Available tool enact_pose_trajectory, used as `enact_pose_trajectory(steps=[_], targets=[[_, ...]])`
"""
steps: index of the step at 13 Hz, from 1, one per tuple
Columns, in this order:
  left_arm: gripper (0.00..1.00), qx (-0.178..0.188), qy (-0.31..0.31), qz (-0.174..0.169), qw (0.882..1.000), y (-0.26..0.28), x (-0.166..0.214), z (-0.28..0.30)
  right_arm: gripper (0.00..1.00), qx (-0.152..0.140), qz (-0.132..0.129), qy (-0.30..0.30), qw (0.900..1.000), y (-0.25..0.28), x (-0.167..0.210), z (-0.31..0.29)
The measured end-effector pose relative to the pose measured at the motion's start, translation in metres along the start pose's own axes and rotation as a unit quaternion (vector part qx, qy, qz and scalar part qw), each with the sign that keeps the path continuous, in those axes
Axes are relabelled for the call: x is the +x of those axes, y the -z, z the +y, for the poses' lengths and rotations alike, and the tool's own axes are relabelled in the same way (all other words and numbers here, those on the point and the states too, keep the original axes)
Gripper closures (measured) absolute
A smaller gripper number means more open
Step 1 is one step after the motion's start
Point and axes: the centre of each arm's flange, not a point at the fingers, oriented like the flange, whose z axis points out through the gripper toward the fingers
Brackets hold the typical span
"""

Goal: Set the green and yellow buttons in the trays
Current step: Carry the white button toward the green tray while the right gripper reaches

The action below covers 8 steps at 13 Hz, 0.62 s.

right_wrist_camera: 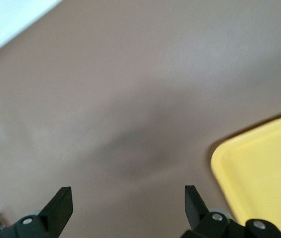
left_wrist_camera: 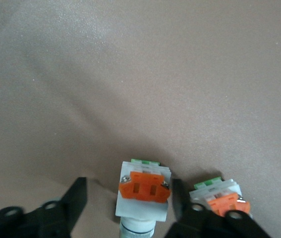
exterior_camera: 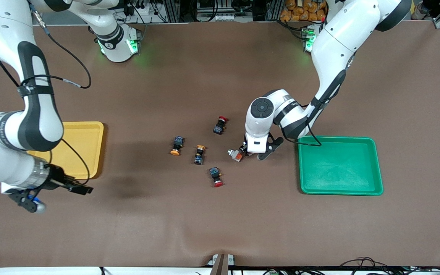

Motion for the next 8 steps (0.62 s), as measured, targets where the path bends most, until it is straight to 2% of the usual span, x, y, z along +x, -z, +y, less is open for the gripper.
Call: enact_pose_trajectory(steps=[3, 6, 8], targets=[[0.59, -0.001, -0.001, 0.0, 1.0, 0.0, -0.001, 0.001, 0.0, -0.006, -0.017, 0.04, 0.999, -0.022, -0.047, -0.068], [0.59, -0.008, 0.002, 0.005, 1.0, 0.009, 0.005, 0.006, 0.0, -0.014, -0.031, 0.083, 0.996, -0.047, -0.106, -0.138], [0.59, -0.014, 0.01, 0.014, 1.0, 0.023, 0.017, 0.008, 0.0, -0.014, -0.027, 0.078, 0.997, -0.079, -0.151, -0.186]])
